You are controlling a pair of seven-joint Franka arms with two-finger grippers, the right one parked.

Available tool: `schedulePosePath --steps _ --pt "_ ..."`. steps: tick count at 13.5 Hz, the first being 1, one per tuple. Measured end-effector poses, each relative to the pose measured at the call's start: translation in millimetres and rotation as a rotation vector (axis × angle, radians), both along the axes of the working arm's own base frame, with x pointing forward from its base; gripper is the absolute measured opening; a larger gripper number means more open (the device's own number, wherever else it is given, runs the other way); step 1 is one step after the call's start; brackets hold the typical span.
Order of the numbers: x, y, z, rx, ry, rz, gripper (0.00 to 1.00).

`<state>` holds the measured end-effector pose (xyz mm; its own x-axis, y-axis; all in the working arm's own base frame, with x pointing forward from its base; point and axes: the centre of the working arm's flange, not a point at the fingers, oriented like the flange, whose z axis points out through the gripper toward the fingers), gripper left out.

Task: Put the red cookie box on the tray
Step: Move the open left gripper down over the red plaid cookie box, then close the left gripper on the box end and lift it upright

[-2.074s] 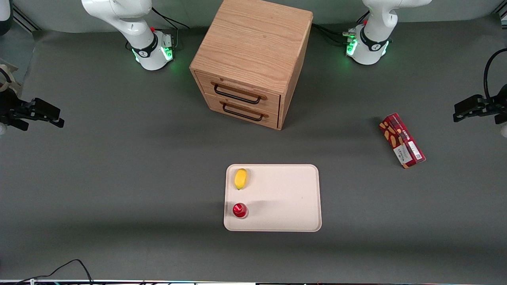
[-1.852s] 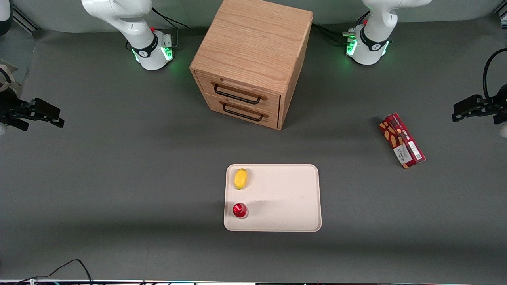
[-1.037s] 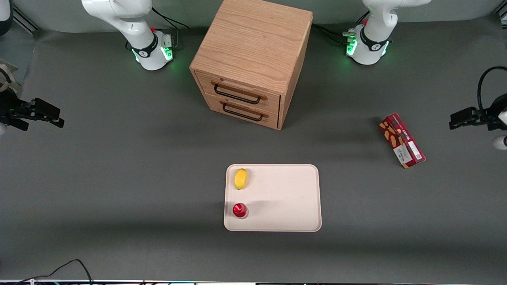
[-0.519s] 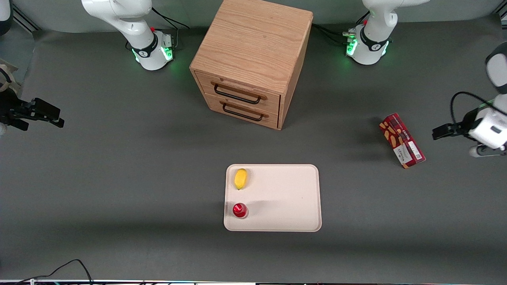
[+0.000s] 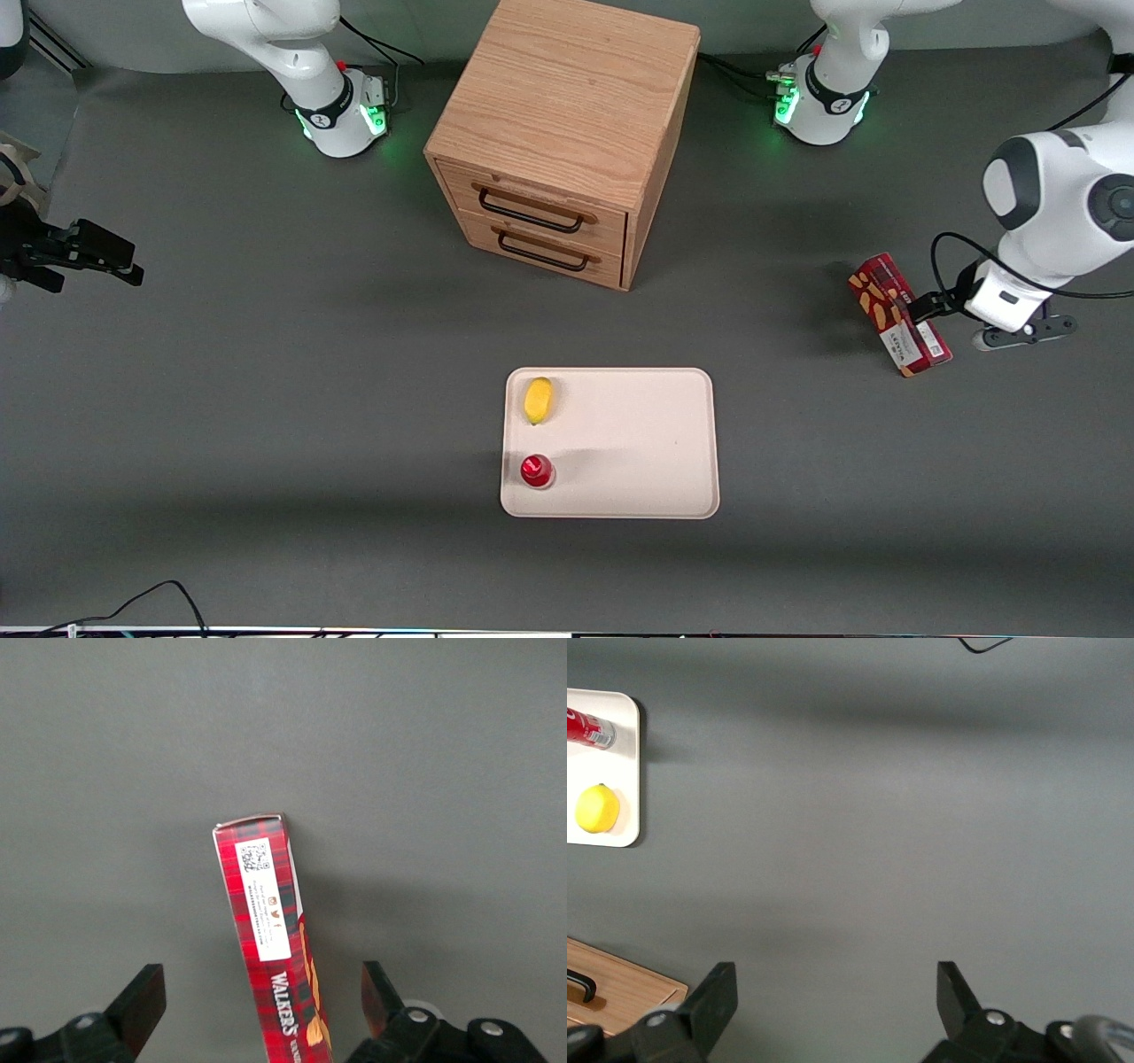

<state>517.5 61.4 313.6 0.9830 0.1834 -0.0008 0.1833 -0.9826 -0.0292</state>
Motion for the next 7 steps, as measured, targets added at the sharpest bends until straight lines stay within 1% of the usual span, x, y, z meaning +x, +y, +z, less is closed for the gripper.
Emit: schedulePosePath --steps 5,7 --pt "-9 -2 -45 0.000 -0.033 0.028 0.99" --pt "-14 -3 -62 0.000 -0.049 0.031 0.97"
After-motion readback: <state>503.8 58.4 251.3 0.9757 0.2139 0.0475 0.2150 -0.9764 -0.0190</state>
